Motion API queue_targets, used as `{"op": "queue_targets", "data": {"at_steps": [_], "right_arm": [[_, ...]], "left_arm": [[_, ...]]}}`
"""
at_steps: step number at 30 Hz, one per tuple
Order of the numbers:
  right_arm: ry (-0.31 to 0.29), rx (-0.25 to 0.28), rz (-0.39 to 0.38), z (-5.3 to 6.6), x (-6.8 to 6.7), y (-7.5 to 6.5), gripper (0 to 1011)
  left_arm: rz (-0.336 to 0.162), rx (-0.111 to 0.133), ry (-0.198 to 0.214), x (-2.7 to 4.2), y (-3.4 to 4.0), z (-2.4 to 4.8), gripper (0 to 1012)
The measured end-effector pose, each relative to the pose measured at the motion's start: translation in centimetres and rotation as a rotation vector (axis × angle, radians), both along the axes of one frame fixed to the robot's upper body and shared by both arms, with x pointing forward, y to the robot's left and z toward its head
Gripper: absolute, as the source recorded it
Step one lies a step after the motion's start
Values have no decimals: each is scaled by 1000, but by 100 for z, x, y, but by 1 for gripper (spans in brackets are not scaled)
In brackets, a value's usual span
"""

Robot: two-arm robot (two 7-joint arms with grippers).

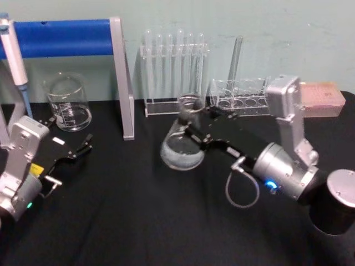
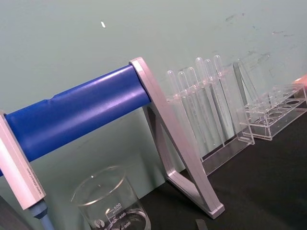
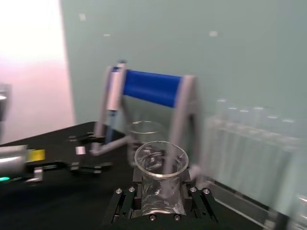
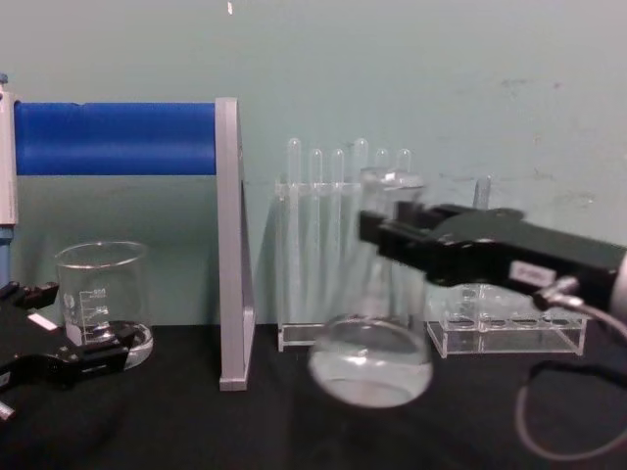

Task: Grasp the erlenmeyer flask with one hand, shake it three times, then place it back.

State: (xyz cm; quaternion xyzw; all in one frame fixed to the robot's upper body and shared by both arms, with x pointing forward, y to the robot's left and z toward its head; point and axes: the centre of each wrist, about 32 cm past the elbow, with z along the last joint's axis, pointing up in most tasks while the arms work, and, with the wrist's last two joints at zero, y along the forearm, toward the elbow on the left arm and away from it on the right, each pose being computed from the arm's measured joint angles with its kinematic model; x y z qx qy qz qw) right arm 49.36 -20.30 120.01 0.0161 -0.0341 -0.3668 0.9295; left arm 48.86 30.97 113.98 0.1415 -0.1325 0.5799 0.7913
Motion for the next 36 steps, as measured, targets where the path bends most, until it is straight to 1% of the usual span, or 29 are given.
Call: {"op": "queue_targets", "data": {"at_steps": [1,4,5,7,8,10,11,18,22,27,30,33,34,36], "right_arm": [[-3,1,-37,6,-11,-54,452],[-7,2,-97,9,-34,-147,452],[-10,5,-141,15,-52,-216,452],[-13,4,-183,20,-72,-284,452],[-16,3,-222,26,-96,-345,452],[-20,-1,-260,32,-122,-407,452],[-24,-4,-298,38,-150,-465,452],[-34,-7,-429,55,-289,-677,452],[-34,-10,-472,57,-344,-750,452],[-32,-11,-487,58,-362,-769,452],[-34,-11,-472,65,-349,-747,452],[-32,-12,-434,69,-306,-688,452],[-30,-13,-407,67,-278,-643,452],[-27,-15,-377,59,-247,-594,452]], "left_arm": [[0,0,0,0,0,0,1001],[0,0,0,0,0,0,1001],[0,0,0,0,0,0,1001],[0,0,0,0,0,0,1001],[0,0,0,0,0,0,1001],[0,0,0,0,0,0,1001],[0,0,0,0,0,0,1001],[0,0,0,0,0,0,1001],[0,0,0,0,0,0,1001],[0,0,0,0,0,0,1001],[0,0,0,0,0,0,1001],[0,0,0,0,0,0,1001],[0,0,0,0,0,0,1001],[0,0,0,0,0,0,1001]]}}
